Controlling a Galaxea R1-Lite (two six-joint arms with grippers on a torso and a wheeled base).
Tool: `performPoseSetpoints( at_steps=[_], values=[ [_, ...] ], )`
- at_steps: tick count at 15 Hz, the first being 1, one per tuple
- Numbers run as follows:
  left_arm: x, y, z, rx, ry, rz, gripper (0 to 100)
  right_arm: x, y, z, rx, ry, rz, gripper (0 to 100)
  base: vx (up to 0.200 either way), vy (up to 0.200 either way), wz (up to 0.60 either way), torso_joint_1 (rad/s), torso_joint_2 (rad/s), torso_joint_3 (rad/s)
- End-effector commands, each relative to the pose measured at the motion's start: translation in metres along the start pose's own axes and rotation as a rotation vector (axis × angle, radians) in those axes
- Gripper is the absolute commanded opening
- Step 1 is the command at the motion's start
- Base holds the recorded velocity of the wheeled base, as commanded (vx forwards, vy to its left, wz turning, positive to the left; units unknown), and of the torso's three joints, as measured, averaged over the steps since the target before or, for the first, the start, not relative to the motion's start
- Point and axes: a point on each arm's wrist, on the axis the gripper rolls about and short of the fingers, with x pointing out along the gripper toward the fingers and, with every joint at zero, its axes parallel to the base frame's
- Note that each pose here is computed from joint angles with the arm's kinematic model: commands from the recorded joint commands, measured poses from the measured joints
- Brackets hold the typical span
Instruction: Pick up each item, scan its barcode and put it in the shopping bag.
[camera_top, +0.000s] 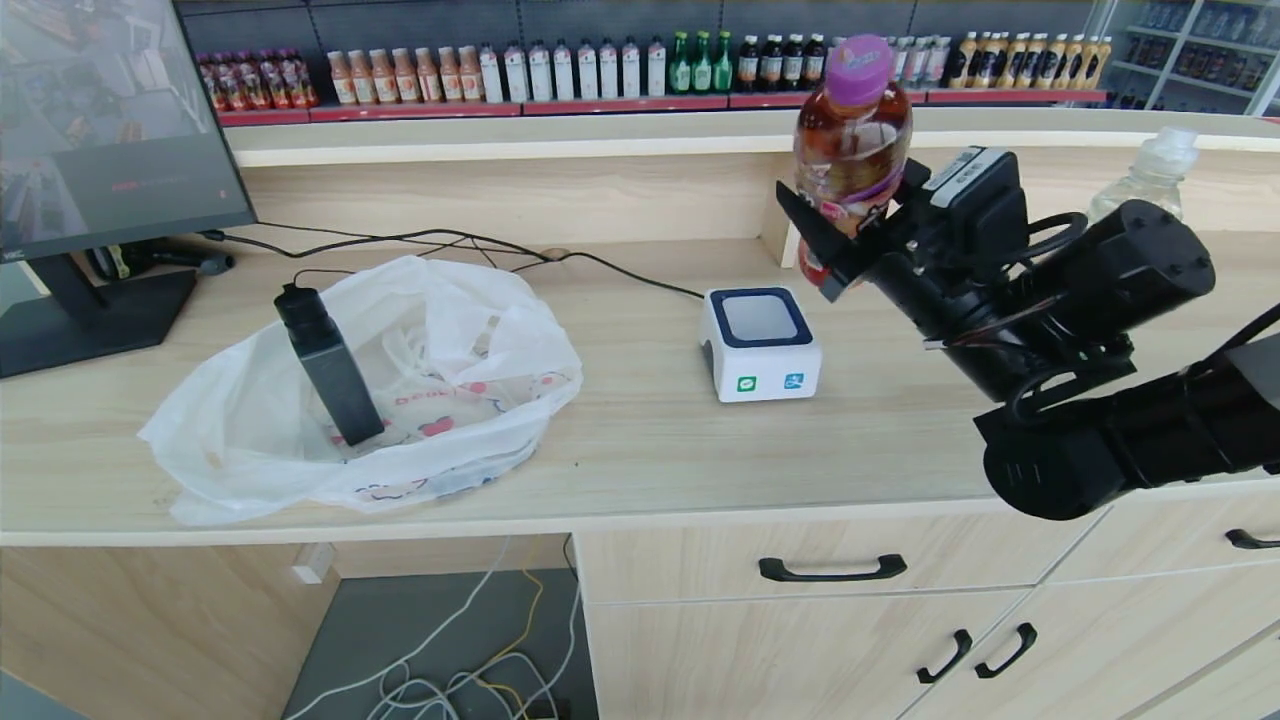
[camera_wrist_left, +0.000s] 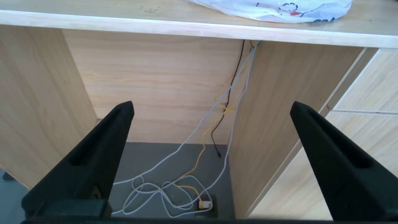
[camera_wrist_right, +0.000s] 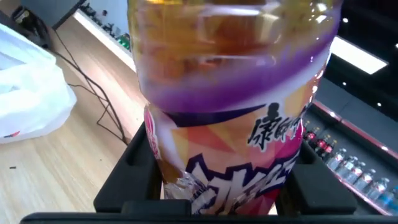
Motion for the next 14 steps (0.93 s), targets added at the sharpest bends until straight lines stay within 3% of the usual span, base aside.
performPoseSetpoints(
  at_steps=[1,2,3,5,8,14],
  values=[
    [0.000,0.000,0.000,0.000,0.000,0.000,100,-0.009,-0.006,0.027,0.064,0.009,-0.056,0,0.000,0.000,0.00,0.000,0.00,0.000],
    [0.000,0.000,0.000,0.000,0.000,0.000,100,-0.009,-0.006,0.027,0.069,0.010,-0.056,0,0.000,0.000,0.00,0.000,0.00,0.000],
    [0.000,0.000,0.000,0.000,0.000,0.000,100,-0.022,-0.003,0.036,0.185,0.059,-0.100,0,0.000,0.000,0.00,0.000,0.00,0.000],
    [0.000,0.000,0.000,0.000,0.000,0.000,100,-0.039,-0.002,0.041,0.294,0.127,-0.156,0,0.000,0.000,0.00,0.000,0.00,0.000],
    [0.000,0.000,0.000,0.000,0.000,0.000,100,-0.049,-0.006,0.053,0.423,0.125,-0.179,0,0.000,0.000,0.00,0.000,0.00,0.000],
    [0.000,0.000,0.000,0.000,0.000,0.000,100,-0.064,0.008,0.062,0.542,0.193,-0.252,0,0.000,0.000,0.00,0.000,0.00,0.000]
  ],
)
